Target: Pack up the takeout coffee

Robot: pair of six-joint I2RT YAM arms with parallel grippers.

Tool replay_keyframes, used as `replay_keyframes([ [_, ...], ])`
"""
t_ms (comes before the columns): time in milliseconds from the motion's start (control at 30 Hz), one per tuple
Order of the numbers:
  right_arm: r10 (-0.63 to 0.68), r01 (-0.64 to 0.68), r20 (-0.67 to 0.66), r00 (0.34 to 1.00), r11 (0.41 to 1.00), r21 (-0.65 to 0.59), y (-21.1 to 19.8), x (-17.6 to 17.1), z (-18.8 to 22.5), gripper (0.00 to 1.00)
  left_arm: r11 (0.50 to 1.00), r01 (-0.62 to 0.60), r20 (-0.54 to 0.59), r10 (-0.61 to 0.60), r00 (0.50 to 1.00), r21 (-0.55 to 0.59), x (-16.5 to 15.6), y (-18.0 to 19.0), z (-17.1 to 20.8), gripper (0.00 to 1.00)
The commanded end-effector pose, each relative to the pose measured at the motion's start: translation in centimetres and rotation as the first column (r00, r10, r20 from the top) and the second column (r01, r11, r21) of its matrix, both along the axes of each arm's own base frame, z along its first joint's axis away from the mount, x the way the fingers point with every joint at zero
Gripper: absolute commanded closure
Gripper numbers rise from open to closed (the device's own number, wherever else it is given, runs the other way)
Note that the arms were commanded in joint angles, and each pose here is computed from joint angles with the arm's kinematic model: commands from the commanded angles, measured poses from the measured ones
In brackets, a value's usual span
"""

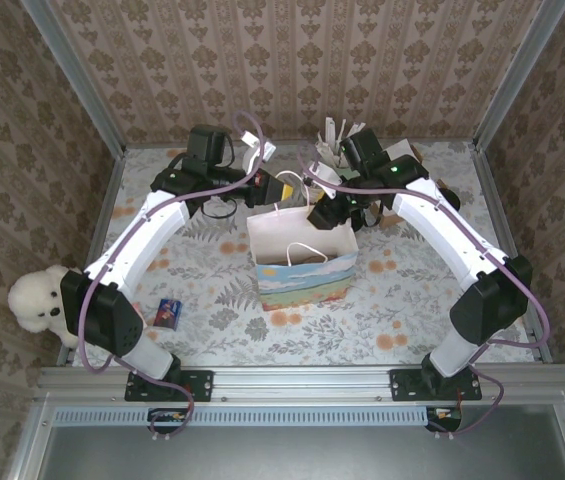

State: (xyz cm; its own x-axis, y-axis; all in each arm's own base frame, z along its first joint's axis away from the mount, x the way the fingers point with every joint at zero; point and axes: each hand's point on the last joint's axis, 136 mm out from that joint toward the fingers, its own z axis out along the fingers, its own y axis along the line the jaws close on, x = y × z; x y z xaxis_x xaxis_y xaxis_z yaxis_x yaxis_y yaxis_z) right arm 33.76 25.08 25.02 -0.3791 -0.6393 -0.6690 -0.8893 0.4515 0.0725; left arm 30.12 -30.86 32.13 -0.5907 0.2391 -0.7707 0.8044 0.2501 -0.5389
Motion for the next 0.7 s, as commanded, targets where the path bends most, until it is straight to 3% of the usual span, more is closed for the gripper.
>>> replay_keyframes([
  [0,0.040,-0.040,0.001,0.999,0.999,0.027,0.3,-1.3,1.3,0.56,0.998,0.044,0.008,-0.043,0.999,-0.046,-0.3,-0.4,1.8,1.00],
  [500,0.061,-0.061,0.027,0.998,0.998,0.017,1.2,-2.4,2.2,0.90,0.997,0.047,0.040,-0.044,0.998,-0.060,-0.8,-0.2,3.4,0.96],
  [600,0.017,-0.017,0.047,0.999,1.000,0.002,1.1,-2.2,2.5,0.94,0.997,0.038,0.063,-0.034,0.997,-0.060,-1.0,0.1,4.1,0.87],
  [667,-0.051,0.051,0.060,0.997,0.999,-0.014,0.8,-1.8,2.5,0.97,0.998,0.017,0.078,-0.013,0.997,-0.054,-1.1,0.5,4.4,0.74],
])
